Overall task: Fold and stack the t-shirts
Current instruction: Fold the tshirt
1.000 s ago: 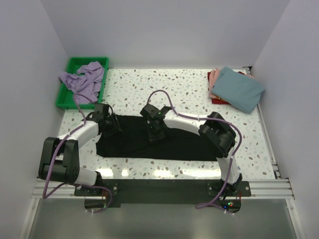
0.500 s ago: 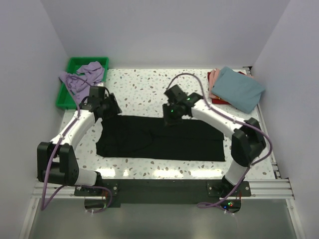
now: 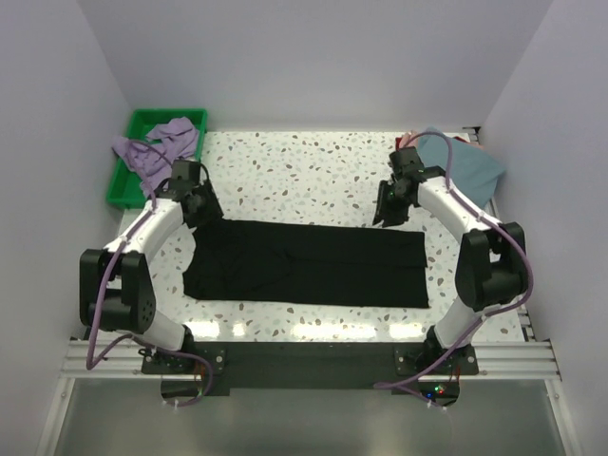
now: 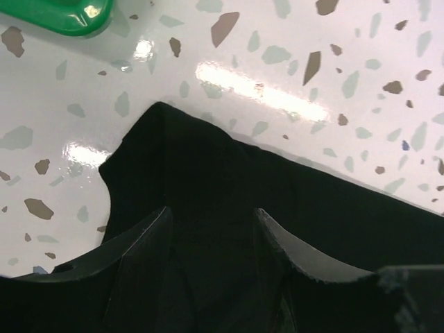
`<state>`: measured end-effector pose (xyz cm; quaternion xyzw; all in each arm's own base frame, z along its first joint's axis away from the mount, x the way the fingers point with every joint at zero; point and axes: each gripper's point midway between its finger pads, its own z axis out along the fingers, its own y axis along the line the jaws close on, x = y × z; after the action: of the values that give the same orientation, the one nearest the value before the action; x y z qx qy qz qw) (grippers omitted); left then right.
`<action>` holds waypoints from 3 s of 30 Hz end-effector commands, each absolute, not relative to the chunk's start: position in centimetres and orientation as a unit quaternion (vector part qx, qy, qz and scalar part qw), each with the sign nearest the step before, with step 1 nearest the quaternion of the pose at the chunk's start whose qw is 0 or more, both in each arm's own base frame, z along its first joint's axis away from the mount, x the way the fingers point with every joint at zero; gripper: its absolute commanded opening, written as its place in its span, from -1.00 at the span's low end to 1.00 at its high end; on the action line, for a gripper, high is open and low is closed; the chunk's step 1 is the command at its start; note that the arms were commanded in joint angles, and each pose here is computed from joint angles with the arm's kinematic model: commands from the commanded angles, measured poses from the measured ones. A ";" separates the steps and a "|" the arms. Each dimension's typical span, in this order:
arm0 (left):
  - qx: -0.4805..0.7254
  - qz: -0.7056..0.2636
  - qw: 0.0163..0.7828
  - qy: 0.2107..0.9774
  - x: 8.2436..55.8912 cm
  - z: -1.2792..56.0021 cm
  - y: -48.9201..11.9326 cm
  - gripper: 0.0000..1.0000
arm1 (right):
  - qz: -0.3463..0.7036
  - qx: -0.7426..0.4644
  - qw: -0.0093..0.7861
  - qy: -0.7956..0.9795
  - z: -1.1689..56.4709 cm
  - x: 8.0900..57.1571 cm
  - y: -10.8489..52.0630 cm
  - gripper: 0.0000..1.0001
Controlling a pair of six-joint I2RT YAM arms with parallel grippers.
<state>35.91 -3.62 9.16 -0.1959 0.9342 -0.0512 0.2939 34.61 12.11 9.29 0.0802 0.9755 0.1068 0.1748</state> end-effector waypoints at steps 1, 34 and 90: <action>-0.202 -0.031 0.300 0.932 36.9 8.5 -2.0 0.09 | 0.072 0.102 0.187 0.974 8.9 35.2 8.7 -0.33; -0.202 -0.065 0.288 0.934 39.0 7.5 -2.3 0.14 | -0.010 0.241 0.137 0.961 1.8 34.7 -2.9 -0.38; -0.213 -0.043 0.276 0.936 41.2 2.8 -1.6 -0.99 | -0.119 0.260 0.121 0.951 1.0 31.7 -6.7 -1.00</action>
<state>40.35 -2.63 1.75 -0.2068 0.9454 -0.0581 0.2451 34.41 -4.67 1.71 0.2557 0.9516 -0.0636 0.1583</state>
